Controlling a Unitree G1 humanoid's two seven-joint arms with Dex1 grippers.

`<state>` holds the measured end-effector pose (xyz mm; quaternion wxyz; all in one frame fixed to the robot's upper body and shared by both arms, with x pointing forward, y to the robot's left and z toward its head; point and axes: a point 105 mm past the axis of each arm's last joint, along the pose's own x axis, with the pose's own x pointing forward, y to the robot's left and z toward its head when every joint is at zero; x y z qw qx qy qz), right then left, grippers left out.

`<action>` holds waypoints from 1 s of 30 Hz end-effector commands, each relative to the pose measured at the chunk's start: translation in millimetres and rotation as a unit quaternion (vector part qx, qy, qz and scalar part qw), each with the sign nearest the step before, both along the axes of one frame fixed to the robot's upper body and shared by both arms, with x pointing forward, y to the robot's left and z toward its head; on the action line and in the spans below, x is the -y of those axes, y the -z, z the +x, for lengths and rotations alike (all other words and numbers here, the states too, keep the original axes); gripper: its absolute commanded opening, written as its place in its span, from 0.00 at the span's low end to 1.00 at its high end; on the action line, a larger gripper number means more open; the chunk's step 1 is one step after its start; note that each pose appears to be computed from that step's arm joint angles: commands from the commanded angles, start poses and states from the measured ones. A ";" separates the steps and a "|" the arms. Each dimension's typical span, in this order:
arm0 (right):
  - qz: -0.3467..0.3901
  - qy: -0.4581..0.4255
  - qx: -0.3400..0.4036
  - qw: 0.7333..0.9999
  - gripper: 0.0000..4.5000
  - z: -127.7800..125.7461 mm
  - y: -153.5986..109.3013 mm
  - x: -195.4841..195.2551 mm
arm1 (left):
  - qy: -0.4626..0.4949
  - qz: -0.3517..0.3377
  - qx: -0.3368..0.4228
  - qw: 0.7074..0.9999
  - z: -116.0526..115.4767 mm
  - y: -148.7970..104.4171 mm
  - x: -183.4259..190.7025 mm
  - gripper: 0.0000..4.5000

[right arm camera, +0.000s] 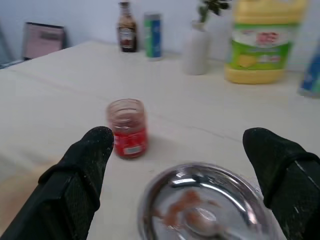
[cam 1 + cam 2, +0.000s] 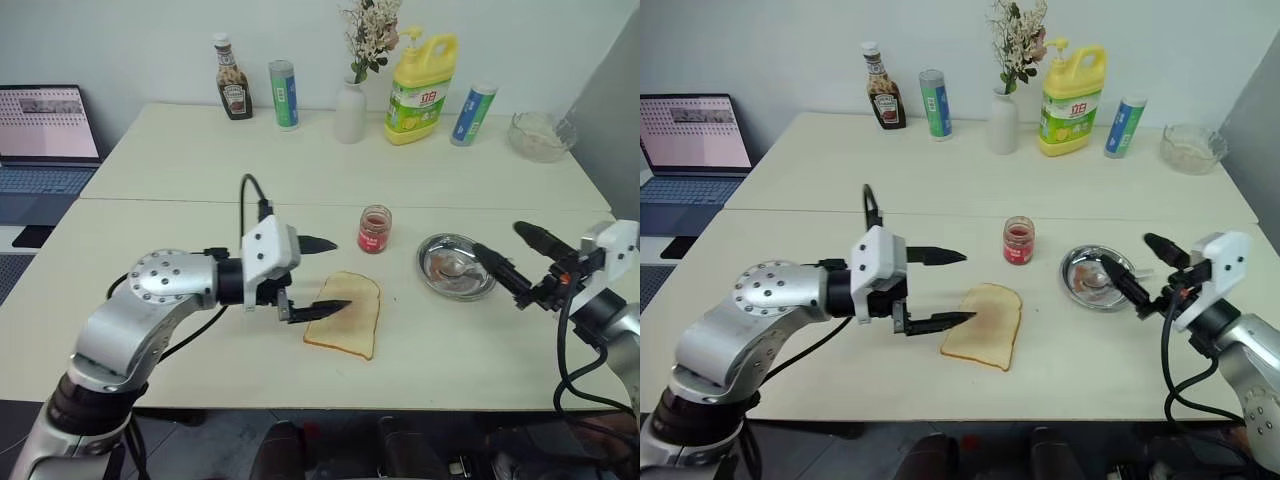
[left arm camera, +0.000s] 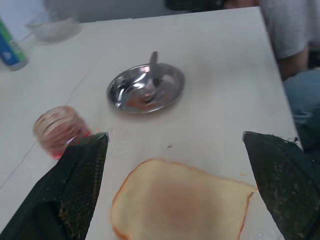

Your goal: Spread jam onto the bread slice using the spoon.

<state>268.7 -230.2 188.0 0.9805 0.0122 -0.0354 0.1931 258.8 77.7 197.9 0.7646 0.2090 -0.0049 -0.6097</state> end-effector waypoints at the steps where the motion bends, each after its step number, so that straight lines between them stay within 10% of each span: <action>1: 0.070 0.074 -0.006 0.995 1.00 -0.4 6.4 25.7 | 0.030 -0.005 0.020 0.999 1.3 -8.1 12.0 1.00; 12: 0.263 0.171 -0.078 0.946 1.00 32.7 63.8 53.9 | 0.094 0.026 0.031 0.995 -1.5 3.3 34.5 1.00; 30: 0.369 0.123 -0.115 0.914 1.00 73.7 72.7 36.3 | 0.103 0.025 0.027 0.994 -4.4 7.7 42.7 1.00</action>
